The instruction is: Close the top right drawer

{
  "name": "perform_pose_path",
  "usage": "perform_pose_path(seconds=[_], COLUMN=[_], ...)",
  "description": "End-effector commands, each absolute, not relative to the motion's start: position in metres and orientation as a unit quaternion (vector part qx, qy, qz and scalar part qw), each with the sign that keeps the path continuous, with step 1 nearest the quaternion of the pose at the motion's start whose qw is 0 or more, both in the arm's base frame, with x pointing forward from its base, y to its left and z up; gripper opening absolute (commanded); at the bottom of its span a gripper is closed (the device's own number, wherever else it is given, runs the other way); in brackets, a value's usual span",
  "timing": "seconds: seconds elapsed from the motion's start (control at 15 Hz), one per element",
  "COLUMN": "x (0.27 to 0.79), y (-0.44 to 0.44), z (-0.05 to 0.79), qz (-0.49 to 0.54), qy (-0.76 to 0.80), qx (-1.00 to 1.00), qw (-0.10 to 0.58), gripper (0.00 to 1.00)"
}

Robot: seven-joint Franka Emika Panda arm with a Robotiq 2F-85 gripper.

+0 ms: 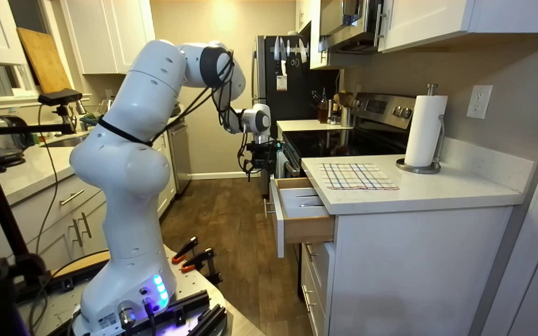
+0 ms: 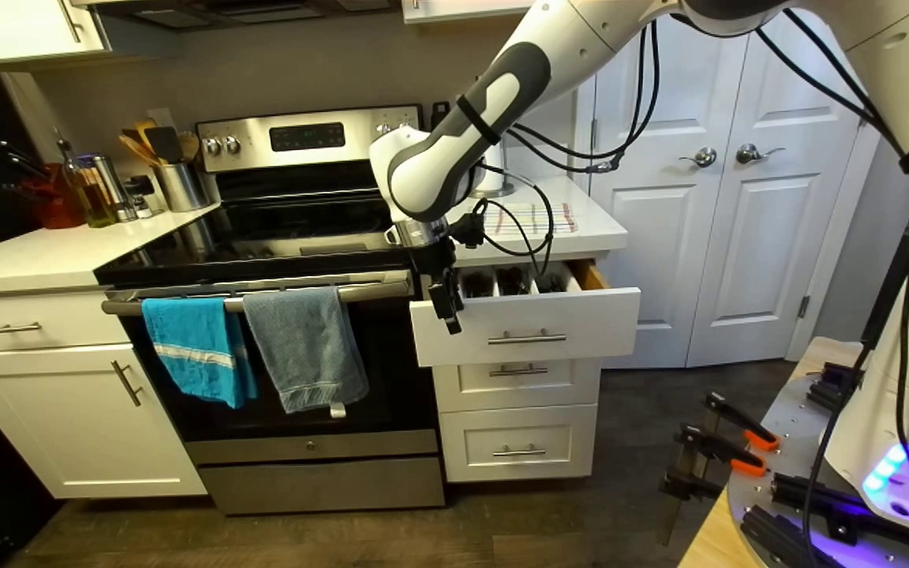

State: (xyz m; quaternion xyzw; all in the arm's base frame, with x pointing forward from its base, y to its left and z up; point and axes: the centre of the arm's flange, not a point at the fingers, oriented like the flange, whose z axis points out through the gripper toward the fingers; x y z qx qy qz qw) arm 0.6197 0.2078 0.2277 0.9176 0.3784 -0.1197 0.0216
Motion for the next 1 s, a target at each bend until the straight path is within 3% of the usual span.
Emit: perform_pose_path(seconds=[0.0,0.53,0.73,0.93], x=[0.636,0.684,0.655,0.625], y=[0.175,0.123,0.167,0.219], z=[0.237,0.282,0.311,0.326], qz=[-0.096,-0.050,-0.042,-0.040], qy=[0.342,0.269,0.303,0.329], qx=[0.934,0.962,0.946,0.933], qw=[0.024,-0.024,-0.110,-0.139], gripper=[1.00,1.00,1.00,1.00])
